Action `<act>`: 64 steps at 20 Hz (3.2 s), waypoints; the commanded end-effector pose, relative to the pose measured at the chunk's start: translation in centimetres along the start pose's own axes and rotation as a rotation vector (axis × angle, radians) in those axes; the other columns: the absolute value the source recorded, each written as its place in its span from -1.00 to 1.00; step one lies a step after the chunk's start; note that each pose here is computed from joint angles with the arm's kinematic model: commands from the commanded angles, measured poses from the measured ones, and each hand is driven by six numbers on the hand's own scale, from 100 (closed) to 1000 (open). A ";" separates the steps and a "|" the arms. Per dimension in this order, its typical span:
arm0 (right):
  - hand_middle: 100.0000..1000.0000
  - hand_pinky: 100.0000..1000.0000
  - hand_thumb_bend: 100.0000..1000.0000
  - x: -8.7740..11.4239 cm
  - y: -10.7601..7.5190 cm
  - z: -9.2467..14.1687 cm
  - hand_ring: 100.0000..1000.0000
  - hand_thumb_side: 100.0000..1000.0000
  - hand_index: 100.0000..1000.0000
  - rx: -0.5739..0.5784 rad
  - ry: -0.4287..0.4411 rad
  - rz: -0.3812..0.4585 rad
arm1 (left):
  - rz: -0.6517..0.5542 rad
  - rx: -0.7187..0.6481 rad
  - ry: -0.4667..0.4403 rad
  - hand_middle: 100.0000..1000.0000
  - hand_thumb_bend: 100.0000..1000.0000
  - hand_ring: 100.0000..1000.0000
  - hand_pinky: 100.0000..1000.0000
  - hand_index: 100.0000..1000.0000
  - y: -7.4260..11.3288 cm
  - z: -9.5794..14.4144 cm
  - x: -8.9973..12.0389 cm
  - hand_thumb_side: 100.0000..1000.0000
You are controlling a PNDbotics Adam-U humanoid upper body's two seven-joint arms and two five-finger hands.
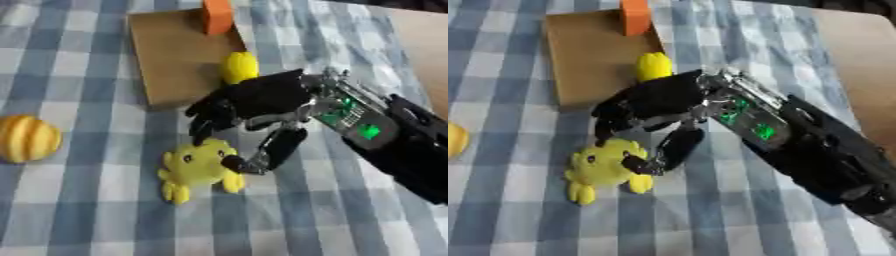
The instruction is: Pick up objects on the table and place them in the box.
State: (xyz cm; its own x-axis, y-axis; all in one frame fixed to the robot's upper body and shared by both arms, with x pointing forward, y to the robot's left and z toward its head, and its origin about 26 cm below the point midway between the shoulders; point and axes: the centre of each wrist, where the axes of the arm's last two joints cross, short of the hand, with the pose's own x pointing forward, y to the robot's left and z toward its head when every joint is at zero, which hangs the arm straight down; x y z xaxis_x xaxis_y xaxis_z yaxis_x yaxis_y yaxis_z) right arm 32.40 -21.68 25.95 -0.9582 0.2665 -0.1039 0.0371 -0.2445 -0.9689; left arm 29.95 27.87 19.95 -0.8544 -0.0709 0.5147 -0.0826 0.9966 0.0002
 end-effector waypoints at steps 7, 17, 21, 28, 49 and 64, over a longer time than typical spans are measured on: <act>0.66 0.87 -1.00 0.4 -1.3 0.5 1.00 0.39 1.00 0.044 0.025 0.027 | -0.001 -0.013 -0.038 0.34 -1.00 0.46 0.96 0.65 0.0 -0.8 0.7 0.21; 0.66 0.86 -1.00 -1.8 1.1 -0.2 1.00 0.73 1.00 0.080 0.083 0.014 | 0.005 -0.013 -0.043 0.34 -1.00 0.46 0.96 0.65 -0.1 -0.9 0.8 0.22; 0.63 0.86 -1.00 -2.3 2.1 -0.5 0.97 0.88 1.00 0.103 0.079 0.001 | 0.007 -0.012 -0.045 0.34 -1.00 0.46 0.96 0.65 -0.1 -1.0 0.8 0.22; 0.56 0.83 -1.00 -1.8 3.0 -1.3 0.94 0.74 1.00 0.174 0.056 0.092 | 0.008 -0.010 -0.048 0.34 -1.00 0.46 0.96 0.65 -0.1 -1.1 0.8 0.21; -0.30 0.36 -1.00 -1.9 4.5 -1.5 0.16 -0.72 0.19 0.018 0.088 -0.039 | 0.011 -0.008 -0.042 0.34 -1.00 0.46 0.96 0.65 -0.1 -1.0 0.8 0.21; -0.56 0.32 -1.00 0.3 -0.2 1.0 0.05 -0.77 -0.02 -0.109 0.042 -0.202 | 0.005 -0.002 -0.038 0.34 -1.00 0.46 0.96 0.65 0.1 -0.8 0.8 0.20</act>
State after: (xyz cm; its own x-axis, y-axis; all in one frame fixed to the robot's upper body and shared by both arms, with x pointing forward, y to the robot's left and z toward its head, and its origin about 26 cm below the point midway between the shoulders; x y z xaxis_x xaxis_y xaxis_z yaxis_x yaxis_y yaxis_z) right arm 32.41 -22.00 25.03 -0.9342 0.3382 0.1132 -0.1500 -0.0846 -0.9851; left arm 30.07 27.73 20.30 -0.8602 -0.0585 0.5066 -0.0730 0.9973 -0.0087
